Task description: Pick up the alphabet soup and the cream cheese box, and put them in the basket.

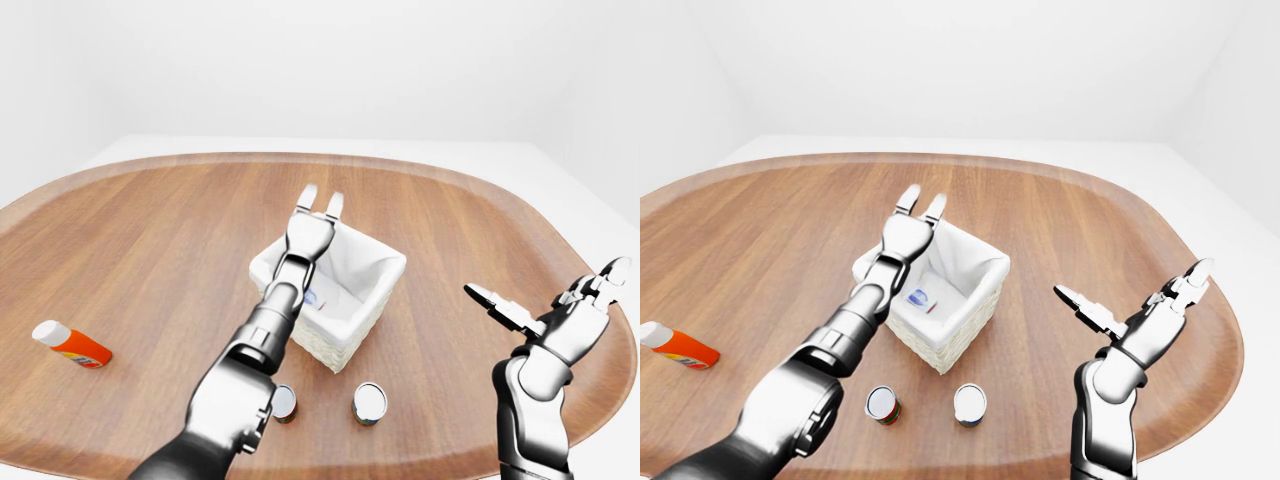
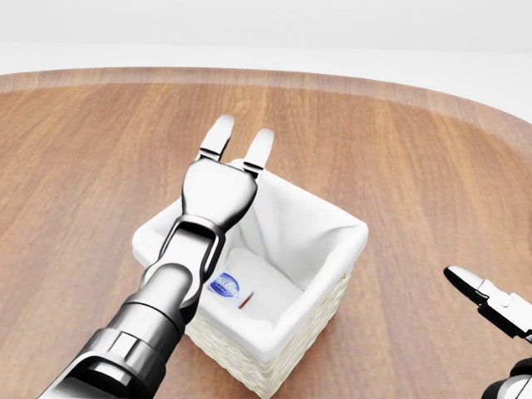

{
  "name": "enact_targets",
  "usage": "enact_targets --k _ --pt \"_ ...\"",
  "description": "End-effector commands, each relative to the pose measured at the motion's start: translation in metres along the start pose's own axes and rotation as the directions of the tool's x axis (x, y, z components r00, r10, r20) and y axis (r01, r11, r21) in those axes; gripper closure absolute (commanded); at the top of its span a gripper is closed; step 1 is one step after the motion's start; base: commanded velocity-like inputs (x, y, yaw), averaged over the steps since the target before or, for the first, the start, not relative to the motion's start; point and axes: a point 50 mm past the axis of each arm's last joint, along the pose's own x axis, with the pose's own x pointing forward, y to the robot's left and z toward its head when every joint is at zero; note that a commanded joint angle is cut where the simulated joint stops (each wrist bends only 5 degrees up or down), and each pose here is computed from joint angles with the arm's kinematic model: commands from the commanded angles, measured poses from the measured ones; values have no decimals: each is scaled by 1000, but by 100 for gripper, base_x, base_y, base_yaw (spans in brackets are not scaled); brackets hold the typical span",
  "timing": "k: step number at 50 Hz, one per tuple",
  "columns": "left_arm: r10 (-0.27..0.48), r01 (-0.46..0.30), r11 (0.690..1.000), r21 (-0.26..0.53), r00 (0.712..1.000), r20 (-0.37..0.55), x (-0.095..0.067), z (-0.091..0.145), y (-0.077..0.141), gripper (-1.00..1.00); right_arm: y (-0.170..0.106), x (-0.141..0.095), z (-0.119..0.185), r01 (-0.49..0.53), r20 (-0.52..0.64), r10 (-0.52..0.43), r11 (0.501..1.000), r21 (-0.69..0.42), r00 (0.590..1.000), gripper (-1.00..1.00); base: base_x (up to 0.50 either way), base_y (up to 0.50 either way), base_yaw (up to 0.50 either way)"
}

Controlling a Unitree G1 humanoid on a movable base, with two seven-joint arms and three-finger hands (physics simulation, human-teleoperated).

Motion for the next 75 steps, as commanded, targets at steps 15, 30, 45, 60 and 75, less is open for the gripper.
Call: enact_targets --k 15,30,45,60,75 --pt "82 -82 997 -11 996 -37 -25 4 31 -100 0 0 -1 0 1 0 1000 -1 1000 -100 0 0 0" --pt "202 -207 978 -31 972 -115 -41 -15 50 -100 1 1 -2 -2 -2 2 1000 -3 1000 -100 0 0 0" --pt "243 -254 966 -46 954 -174 -57 -32 44 -100 1 0 -3 -2 -3 2 1000 -3 1000 -100 0 0 0" --pt "261 -292 952 -89 930 -259 -69 -63 44 -100 1 0 -2 -3 0 3 1000 -3 1000 -100 0 0 0" --pt "263 -319 940 -118 902 -341 -91 -92 43 -100 0 1 -2 -2 1 2 1000 -3 1000 -100 0 0 0"
